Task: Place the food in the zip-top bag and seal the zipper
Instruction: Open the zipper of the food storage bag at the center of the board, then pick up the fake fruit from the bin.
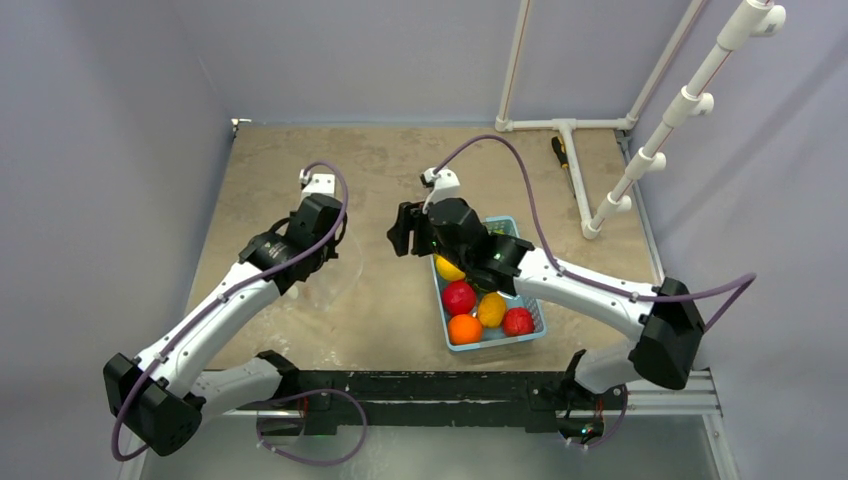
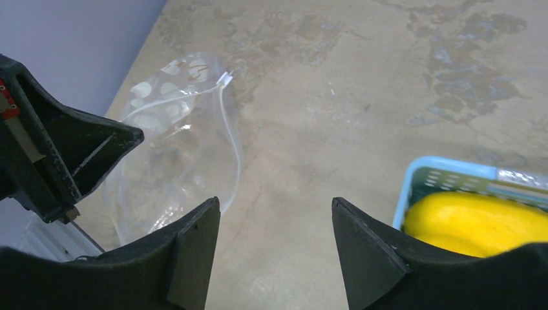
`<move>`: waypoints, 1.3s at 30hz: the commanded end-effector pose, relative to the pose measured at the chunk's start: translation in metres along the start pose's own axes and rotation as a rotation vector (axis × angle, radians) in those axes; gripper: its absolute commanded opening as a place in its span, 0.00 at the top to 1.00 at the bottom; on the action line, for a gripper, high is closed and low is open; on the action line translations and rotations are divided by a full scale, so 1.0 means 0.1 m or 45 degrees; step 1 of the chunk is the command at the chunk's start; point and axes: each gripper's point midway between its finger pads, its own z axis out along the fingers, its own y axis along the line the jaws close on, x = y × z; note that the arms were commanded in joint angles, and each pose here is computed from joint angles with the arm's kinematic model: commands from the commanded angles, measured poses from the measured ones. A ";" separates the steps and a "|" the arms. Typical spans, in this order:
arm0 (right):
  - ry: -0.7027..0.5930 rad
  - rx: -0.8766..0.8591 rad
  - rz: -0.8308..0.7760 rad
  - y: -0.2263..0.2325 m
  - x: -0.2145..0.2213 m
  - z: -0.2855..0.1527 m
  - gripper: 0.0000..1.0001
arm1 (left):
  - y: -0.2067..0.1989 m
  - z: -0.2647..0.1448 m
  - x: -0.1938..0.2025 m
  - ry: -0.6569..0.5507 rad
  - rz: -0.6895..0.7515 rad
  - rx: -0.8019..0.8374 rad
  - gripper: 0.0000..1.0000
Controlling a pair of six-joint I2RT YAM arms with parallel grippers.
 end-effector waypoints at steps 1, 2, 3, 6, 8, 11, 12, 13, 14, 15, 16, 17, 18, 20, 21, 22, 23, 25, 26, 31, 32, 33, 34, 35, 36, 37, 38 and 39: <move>0.003 0.160 0.035 -0.32 -0.01 -0.18 0.31 | -0.06 -0.01 -0.07 -0.063 -0.044 0.037 1.00; 0.007 0.185 0.044 -0.38 -0.01 -0.22 0.30 | -0.06 0.00 -0.06 -0.062 -0.045 0.038 1.00; 0.013 0.206 0.052 -0.44 -0.01 -0.25 0.29 | -0.06 0.00 -0.06 -0.065 -0.048 0.042 1.00; 0.036 0.264 0.072 -0.58 0.05 -0.33 0.26 | -0.07 -0.01 -0.07 -0.096 -0.057 0.062 1.00; 0.048 0.302 0.093 -0.66 0.09 -0.39 0.23 | -0.06 -0.01 -0.06 -0.115 -0.065 0.060 1.00; 0.062 0.334 0.137 -0.73 0.15 -0.47 0.20 | -0.04 0.01 -0.04 -0.122 -0.070 0.055 1.00; 0.065 0.343 0.154 -0.76 0.16 -0.49 0.19 | -0.06 0.01 -0.03 -0.122 -0.072 0.063 1.00; 0.074 0.355 0.167 -0.79 0.20 -0.51 0.19 | -0.06 0.02 -0.01 -0.123 -0.072 0.069 1.00; 0.085 0.367 0.178 -0.81 0.23 -0.52 0.18 | -0.07 0.01 -0.01 -0.129 -0.076 0.079 1.00; 0.096 0.384 0.187 -0.84 0.27 -0.53 0.17 | -0.08 0.01 -0.01 -0.134 -0.082 0.087 1.00; 0.105 0.402 0.201 -0.87 0.30 -0.53 0.17 | -0.08 0.00 -0.01 -0.141 -0.085 0.094 1.00; 0.115 0.423 0.210 -0.91 0.34 -0.54 0.17 | -0.08 -0.01 -0.02 -0.151 -0.088 0.101 1.00; 0.124 0.437 0.215 -0.93 0.37 -0.55 0.16 | -0.07 -0.02 -0.02 -0.157 -0.092 0.104 1.00; 0.148 0.466 0.227 -1.00 0.46 -0.54 0.13 | -0.07 -0.05 -0.04 -0.175 -0.099 0.116 1.00; 0.160 0.485 0.232 -1.04 0.50 -0.53 0.11 | -0.07 -0.05 -0.05 -0.182 -0.101 0.120 1.00; 0.170 0.505 0.235 -1.08 0.53 -0.52 0.11 | -0.07 -0.06 -0.05 -0.184 -0.103 0.127 1.00; 0.180 0.522 0.238 -1.11 0.56 -0.51 0.11 | -0.08 -0.06 -0.05 -0.184 -0.105 0.135 1.00; 0.193 0.540 0.241 -1.15 0.62 -0.47 0.10 | -0.10 -0.07 -0.04 -0.183 -0.104 0.150 1.00; 0.195 0.543 0.243 -1.16 0.63 -0.46 0.10 | -0.11 -0.07 -0.04 -0.180 -0.103 0.157 1.00; 0.193 0.565 0.236 -1.24 0.64 -0.35 0.09 | -0.13 -0.08 -0.04 -0.184 -0.105 0.172 1.00; 0.195 0.571 0.233 -1.26 0.64 -0.33 0.09 | -0.13 -0.07 -0.04 -0.184 -0.104 0.174 1.00; 0.196 0.574 0.229 -1.28 0.64 -0.31 0.09 | -0.13 -0.07 -0.03 -0.182 -0.102 0.176 1.00; 0.197 0.584 0.228 -1.30 0.65 -0.29 0.10 | -0.14 -0.07 -0.04 -0.182 -0.100 0.179 1.00; 0.196 0.593 0.227 -1.33 0.65 -0.27 0.10 | -0.14 -0.07 -0.04 -0.181 -0.101 0.179 1.00; 0.197 0.600 0.223 -1.35 0.66 -0.25 0.10 | -0.14 -0.07 -0.03 -0.179 -0.100 0.180 1.00; 0.200 0.603 0.217 -1.36 0.67 -0.24 0.10 | -0.14 -0.07 -0.03 -0.180 -0.098 0.180 1.00; 0.203 0.607 0.216 -1.38 0.68 -0.22 0.10 | -0.14 -0.08 -0.04 -0.184 -0.100 0.182 1.00; 0.209 0.614 0.211 -1.40 0.70 -0.20 0.10 | -0.14 -0.08 -0.04 -0.186 -0.100 0.182 1.00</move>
